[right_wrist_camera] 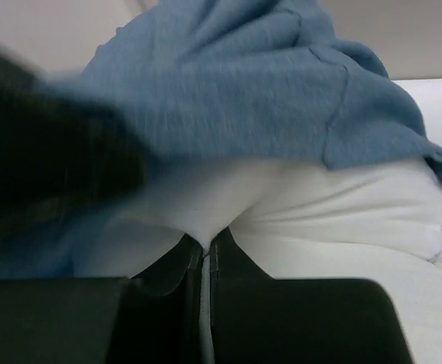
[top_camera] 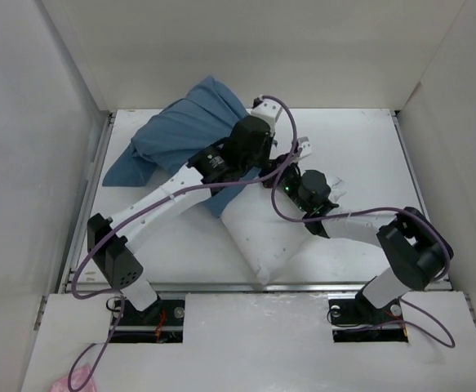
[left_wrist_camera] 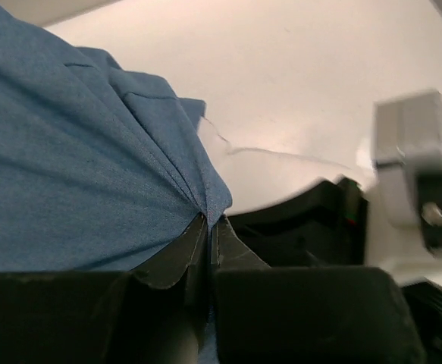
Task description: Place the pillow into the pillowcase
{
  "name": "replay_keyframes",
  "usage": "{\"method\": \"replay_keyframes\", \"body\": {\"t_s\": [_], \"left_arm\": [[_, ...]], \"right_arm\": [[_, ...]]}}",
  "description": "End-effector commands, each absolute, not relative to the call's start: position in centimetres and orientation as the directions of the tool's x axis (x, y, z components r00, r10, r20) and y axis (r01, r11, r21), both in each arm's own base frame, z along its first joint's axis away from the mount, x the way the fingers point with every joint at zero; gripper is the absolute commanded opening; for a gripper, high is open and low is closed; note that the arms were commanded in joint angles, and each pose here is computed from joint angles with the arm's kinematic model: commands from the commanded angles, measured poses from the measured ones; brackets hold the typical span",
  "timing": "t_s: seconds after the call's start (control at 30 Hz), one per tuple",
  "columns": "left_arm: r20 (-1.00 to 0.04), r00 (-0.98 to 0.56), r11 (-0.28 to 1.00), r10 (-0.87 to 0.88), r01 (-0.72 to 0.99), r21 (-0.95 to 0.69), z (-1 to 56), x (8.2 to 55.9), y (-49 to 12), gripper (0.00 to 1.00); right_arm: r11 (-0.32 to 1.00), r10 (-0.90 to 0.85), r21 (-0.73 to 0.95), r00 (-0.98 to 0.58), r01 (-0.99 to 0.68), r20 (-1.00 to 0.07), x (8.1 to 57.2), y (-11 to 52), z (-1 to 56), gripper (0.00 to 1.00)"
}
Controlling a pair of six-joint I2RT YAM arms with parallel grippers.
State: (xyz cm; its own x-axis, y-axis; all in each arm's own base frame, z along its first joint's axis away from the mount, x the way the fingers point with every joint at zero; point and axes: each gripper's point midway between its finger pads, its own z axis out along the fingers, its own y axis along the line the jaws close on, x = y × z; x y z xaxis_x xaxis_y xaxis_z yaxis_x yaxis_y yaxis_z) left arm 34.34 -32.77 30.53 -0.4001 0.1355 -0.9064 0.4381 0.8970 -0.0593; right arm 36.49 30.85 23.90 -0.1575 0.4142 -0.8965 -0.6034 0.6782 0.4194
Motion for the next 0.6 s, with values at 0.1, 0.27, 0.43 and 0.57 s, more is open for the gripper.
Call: {"method": "replay_keyframes", "body": {"t_s": [0.1,0.27,0.43,0.57], "left_arm": [[-0.865,-0.489,0.523,0.113,0.77,-0.366,30.2,20.4,-43.1,0.0],[-0.796,-0.578,0.428,0.182,0.775,-0.465,27.1,14.4,-43.4,0.0],[-0.766,-0.615,0.394,0.186,0.761,-0.515,27.6,9.9,-40.9,0.0],[-0.73,-0.658,0.347,0.188,0.739,-0.577,27.3,7.8,-39.6,0.0]], "right_arm": [[0.518,0.757,0.552,0.049,-0.653,-0.652,36.2,28.6,34.4,0.0],[0.557,0.773,0.607,0.088,-0.566,-0.628,37.4,26.5,33.0,0.0],[0.608,0.772,0.685,0.098,-0.401,-0.628,39.9,24.2,28.2,0.0],[0.56,0.825,0.772,0.117,-0.3,-0.553,41.2,21.6,26.0,0.0]]}}
